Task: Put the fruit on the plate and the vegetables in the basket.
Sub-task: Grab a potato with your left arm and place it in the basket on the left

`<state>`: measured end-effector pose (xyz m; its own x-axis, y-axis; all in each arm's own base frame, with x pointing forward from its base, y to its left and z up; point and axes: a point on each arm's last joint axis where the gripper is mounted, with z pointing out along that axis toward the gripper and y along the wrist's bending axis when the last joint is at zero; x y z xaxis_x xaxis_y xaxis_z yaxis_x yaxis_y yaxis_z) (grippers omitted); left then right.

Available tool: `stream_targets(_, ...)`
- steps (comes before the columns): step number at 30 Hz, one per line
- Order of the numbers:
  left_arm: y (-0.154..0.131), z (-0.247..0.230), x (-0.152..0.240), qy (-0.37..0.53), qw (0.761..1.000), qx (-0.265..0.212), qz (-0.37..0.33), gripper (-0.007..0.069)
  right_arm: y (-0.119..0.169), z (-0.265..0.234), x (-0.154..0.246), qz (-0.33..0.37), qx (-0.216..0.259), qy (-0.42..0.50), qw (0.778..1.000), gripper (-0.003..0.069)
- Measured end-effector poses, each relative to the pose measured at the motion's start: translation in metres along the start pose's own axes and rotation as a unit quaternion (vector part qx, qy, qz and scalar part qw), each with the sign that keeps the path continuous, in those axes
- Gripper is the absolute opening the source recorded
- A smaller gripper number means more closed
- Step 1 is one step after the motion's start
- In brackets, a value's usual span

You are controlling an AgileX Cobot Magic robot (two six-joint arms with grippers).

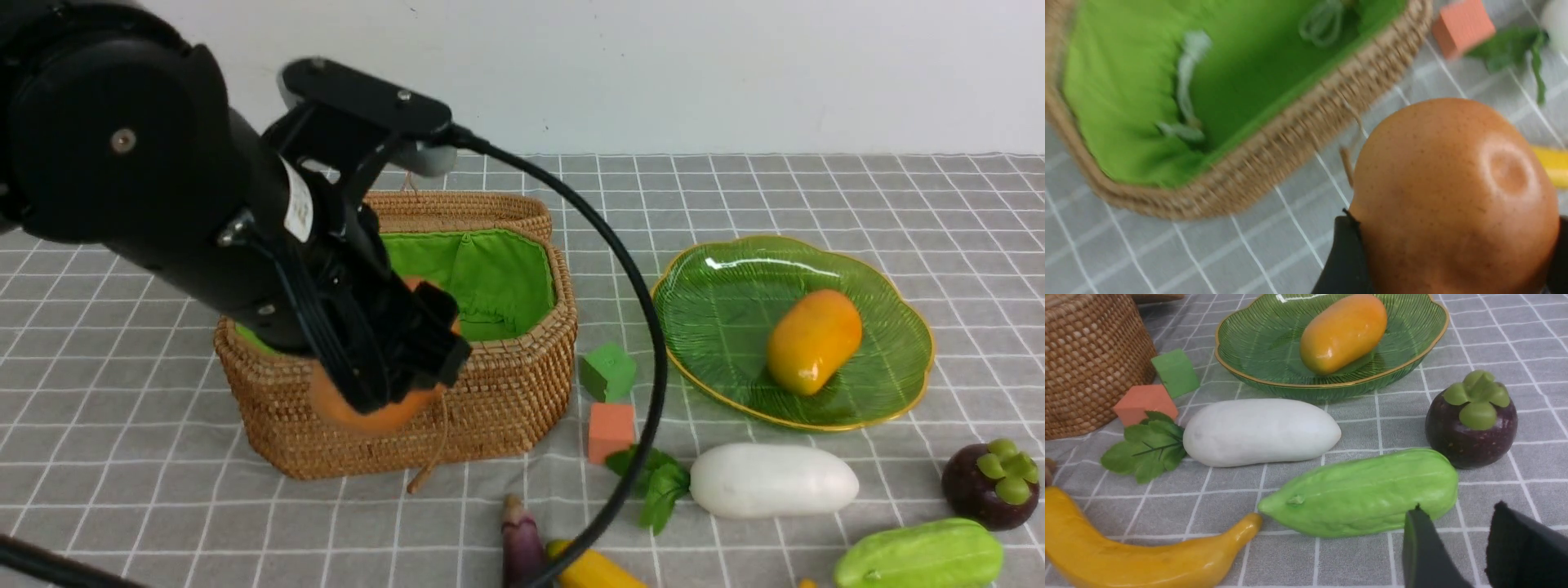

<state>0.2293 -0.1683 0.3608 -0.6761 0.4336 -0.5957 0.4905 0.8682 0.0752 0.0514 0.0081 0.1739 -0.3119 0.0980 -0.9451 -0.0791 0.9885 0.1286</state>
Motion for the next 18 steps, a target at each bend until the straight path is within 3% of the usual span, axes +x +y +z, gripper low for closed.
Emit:
stream_targets(5,0.011,-0.001,-0.008,-0.013,1.0,-0.024,-0.001,0.0549,0.0,0.0,0.0,0.0,0.0,0.0,1.0,0.024)
stream_targets(10,0.05,-0.003,-0.033,-0.031,0.997,-0.042,-0.064,0.0549,0.0,0.0,0.0,0.0,0.0,0.0,1.0,0.024)
stream_targets(12,0.074,0.006,-0.048,-0.055,0.993,-0.047,-0.092,0.0549,0.0,0.0,0.0,0.0,0.0,0.0,1.0,0.024)
stream_targets(18,0.089,0.055,-0.064,-0.078,0.99,-0.06,-0.1,0.0549,0.0,0.0,0.0,0.0,0.0,0.0,1.0,0.024)
